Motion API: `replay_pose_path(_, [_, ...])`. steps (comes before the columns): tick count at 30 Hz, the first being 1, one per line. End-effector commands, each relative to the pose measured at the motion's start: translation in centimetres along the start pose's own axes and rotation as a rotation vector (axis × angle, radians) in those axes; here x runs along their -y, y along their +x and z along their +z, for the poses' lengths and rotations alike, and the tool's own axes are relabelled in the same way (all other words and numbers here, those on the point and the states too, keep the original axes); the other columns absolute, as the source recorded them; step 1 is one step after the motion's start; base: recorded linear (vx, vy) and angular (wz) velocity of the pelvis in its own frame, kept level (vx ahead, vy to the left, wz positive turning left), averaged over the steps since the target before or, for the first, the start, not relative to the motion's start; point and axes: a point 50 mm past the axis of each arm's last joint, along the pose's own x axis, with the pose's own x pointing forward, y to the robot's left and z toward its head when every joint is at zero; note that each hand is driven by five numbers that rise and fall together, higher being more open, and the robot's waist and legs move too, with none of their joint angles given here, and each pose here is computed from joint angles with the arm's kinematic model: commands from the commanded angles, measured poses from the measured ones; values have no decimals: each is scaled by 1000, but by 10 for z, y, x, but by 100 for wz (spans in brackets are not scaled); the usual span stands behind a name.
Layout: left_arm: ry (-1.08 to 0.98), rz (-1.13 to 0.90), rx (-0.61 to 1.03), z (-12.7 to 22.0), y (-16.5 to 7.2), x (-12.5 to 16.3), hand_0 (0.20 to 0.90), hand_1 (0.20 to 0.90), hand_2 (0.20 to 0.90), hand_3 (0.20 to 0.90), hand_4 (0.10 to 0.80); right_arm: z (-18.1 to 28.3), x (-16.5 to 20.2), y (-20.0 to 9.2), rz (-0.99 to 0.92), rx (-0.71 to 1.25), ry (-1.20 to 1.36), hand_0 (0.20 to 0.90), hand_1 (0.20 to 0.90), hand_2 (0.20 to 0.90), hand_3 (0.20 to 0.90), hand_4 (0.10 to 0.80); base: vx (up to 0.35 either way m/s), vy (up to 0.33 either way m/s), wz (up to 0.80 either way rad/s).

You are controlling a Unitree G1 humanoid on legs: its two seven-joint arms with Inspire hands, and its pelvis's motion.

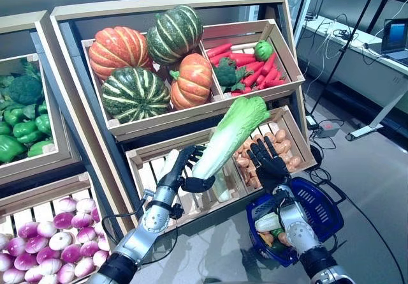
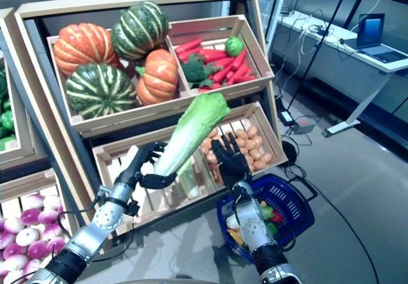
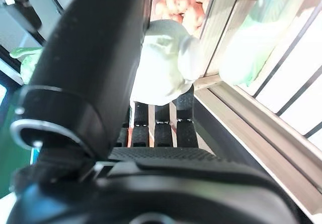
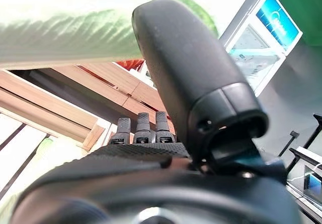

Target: Put vegetables into the basket

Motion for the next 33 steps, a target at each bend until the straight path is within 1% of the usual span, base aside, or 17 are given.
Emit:
replay_pose_path(1, [38,64,446,80,38,-22,300,300,300,300,400,20,-41,30,174,72,10,900,900,900,900,800,0,0,0])
replay_pose_path(9, [61,12,481,87,37,-13,300,300,300,300,400,15,-42,34,157,48,22,900,900,900,900,800,0,0,0])
replay_pose_path(20, [92,-79,496,89,37,-1,300,300,300,300,400,30,-69,47,257,94,0,900,900,900,900,800,0,0,0])
replay_pose_path(25, [42,-123,435,83,37,4,300,300,300,300,400,37,-82,49,332,127,-3,900,900,900,900,800,0,0,0])
replay_pose_path(31, [-36,-198,328,68,38,15,300,300,300,300,400,43,-97,50,448,141,12,900,900,900,900,800,0,0,0])
replay_pose_path(33, [-105,-226,267,62,40,18,300,300,300,300,400,41,-101,49,503,127,14,900,900,900,900,800,0,0,0])
